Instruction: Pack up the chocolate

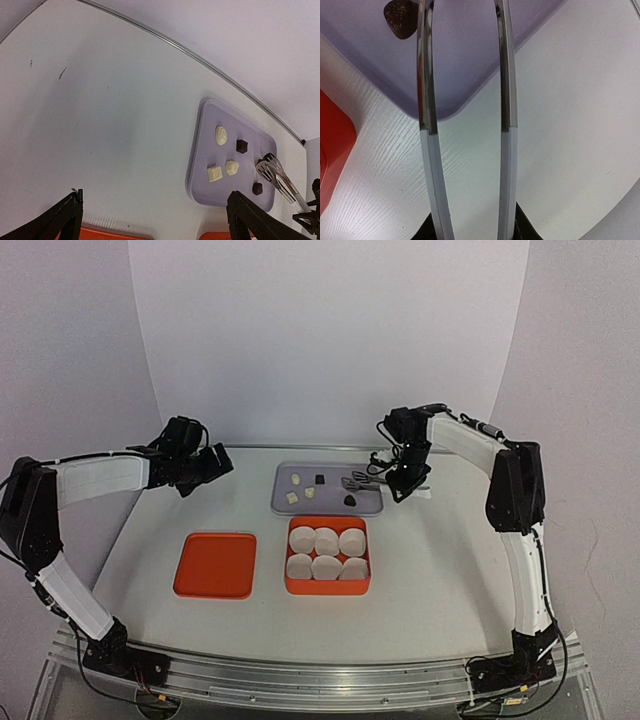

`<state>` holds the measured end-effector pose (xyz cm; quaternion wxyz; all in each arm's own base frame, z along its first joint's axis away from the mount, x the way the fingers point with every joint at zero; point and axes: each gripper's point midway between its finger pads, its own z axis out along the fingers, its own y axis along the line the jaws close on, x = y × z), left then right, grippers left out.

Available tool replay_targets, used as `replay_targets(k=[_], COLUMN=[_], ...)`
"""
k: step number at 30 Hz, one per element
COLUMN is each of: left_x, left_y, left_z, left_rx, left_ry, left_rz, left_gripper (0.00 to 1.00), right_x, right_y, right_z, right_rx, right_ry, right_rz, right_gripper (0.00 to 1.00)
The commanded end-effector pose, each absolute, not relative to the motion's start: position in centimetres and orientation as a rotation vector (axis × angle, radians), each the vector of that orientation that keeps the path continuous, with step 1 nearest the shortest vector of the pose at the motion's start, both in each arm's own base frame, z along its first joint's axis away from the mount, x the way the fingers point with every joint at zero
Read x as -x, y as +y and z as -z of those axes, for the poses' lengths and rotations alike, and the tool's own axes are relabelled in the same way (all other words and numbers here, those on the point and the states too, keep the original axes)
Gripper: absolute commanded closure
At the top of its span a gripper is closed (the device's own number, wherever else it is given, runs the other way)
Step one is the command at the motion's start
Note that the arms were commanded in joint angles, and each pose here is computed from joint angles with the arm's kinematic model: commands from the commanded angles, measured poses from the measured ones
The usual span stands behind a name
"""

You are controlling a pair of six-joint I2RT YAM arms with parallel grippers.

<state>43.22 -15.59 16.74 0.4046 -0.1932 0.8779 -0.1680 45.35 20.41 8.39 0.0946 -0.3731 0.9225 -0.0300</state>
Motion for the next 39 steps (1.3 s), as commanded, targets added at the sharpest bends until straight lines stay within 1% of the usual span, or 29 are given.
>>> replay_targets(k=[1, 18, 29, 35, 39], left_x=[-42.9, -41.7, -40.9, -40.8, -40.7], left_y=[-15.6, -15.0, -14.3, -14.3, -14.5], left_z=[-18.7, -19.5, -20.1, -20.6, -20.6], left_rx=[0.494, 0.500, 0.515, 0.510, 0.503], left_ry=[2.162, 2.143, 2.119, 2.100, 2.096], left_rz=[0.473, 0.486, 0.487, 0.499, 0.514], left_gripper=[0.00, 0.00, 0.00, 0.00, 0.00], right_x=[-45.2, -44.4, -44.5, -44.2, -43.1], right_y=[20.8, 20.7, 21.0, 22.0, 22.4], right_z=[-8.2, -7.6, -9.6, -12.9, -15.0], right_rx=[1.092, 1.046, 1.028, 0.997, 0.983], right_ry=[2.749, 2.794, 2.754, 2.685, 2.636], right_rz=[0.059, 0.030, 0.007, -0.074, -0.064], right_gripper=[0.68, 0.72, 0.87, 0.93, 0.94])
